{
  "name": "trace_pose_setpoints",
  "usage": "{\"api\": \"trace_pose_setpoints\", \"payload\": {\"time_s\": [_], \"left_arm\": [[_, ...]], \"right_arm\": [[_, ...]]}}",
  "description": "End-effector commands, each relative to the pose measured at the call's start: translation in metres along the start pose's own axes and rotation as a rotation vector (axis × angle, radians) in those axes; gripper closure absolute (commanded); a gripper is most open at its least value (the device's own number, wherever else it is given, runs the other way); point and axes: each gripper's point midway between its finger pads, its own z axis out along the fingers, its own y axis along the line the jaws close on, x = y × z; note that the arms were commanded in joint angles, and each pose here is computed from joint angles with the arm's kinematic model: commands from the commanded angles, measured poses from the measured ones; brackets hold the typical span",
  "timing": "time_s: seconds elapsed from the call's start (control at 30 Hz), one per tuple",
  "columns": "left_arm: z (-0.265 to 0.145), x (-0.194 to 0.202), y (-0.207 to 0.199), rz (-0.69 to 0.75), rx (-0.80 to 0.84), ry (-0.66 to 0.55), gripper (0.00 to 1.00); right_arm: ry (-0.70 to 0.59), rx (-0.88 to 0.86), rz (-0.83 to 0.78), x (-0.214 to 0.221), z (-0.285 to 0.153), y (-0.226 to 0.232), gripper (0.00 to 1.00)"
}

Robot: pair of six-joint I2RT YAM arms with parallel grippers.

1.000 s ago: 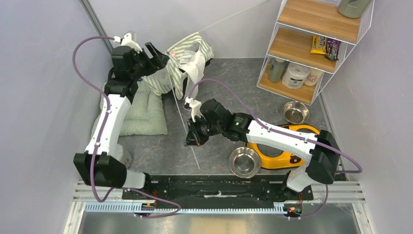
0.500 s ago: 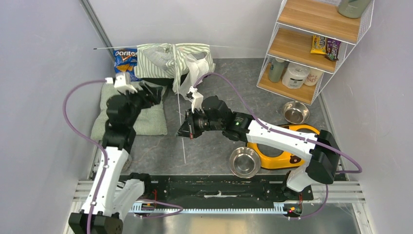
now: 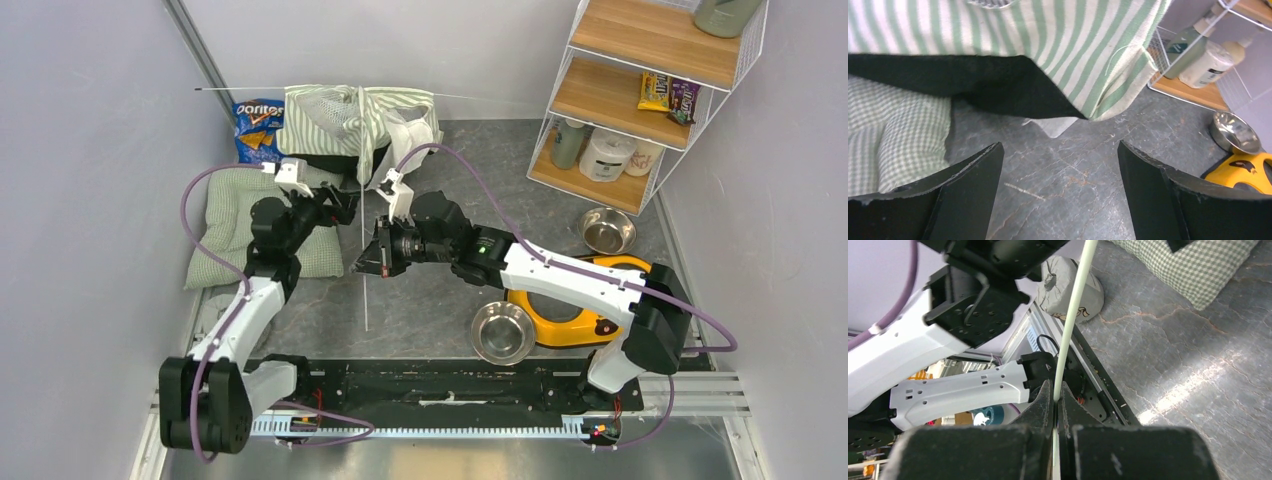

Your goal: Set up the pet tent

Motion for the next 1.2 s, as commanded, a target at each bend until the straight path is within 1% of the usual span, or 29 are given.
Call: {"api": "trace_pose_setpoints", "payload": {"time_s": [0.0,0.1,0.17,0.23,0.43,0.6,0.77,0.87,0.93,1.0,1.1,1.13,1.17], "left_arm": [[0.014,-0.034,-0.029,0.142,0.188,-0.154,0.09],[0.014,-0.035,-0.035,0.190,0.239,-0.223,0.10],[0.015,-0.033,-0.039,0.199,0.267,-0.249,0.11],[0.021,-0.027,-0.041,0.206,0.278,-0.244,0.11],[0.037,-0.024,-0.040,0.241,0.243,-0.288,0.13],[0.049,-0.022,-0.043,0.276,0.232,-0.302,0.19],[0.053,-0.016,-0.040,0.310,0.216,-0.300,0.35],[0.051,-0.013,-0.039,0.334,0.217,-0.308,0.49],[0.051,-0.012,-0.038,0.339,0.216,-0.306,0.56],[0.051,-0.013,-0.038,0.337,0.211,-0.305,0.64],[0.052,-0.013,-0.038,0.335,0.212,-0.294,0.81],[0.053,-0.012,-0.038,0.336,0.213,-0.290,0.92],[0.052,-0.013,-0.039,0.334,0.214,-0.289,0.98]], "right_arm": [[-0.136,-0.067,-0.049,-0.043,0.002,0.024,1.00],[-0.134,-0.091,-0.044,-0.045,0.002,0.030,1.00],[-0.125,-0.099,-0.047,-0.045,0.001,0.033,1.00],[-0.122,-0.102,-0.056,-0.046,-0.001,0.035,1.00],[-0.118,-0.120,-0.057,-0.045,-0.005,0.040,1.00],[-0.111,-0.131,-0.061,-0.044,-0.007,0.042,1.00],[-0.112,-0.133,-0.059,-0.043,-0.008,0.042,1.00],[-0.117,-0.133,-0.059,-0.045,-0.009,0.043,1.00],[-0.119,-0.132,-0.062,-0.045,-0.009,0.043,1.00],[-0.120,-0.132,-0.064,-0.045,-0.010,0.043,1.00],[-0.122,-0.126,-0.066,-0.045,-0.010,0.042,1.00],[-0.122,-0.124,-0.066,-0.044,-0.010,0.041,1.00],[-0.124,-0.121,-0.069,-0.044,-0.010,0.040,1.00]]}}
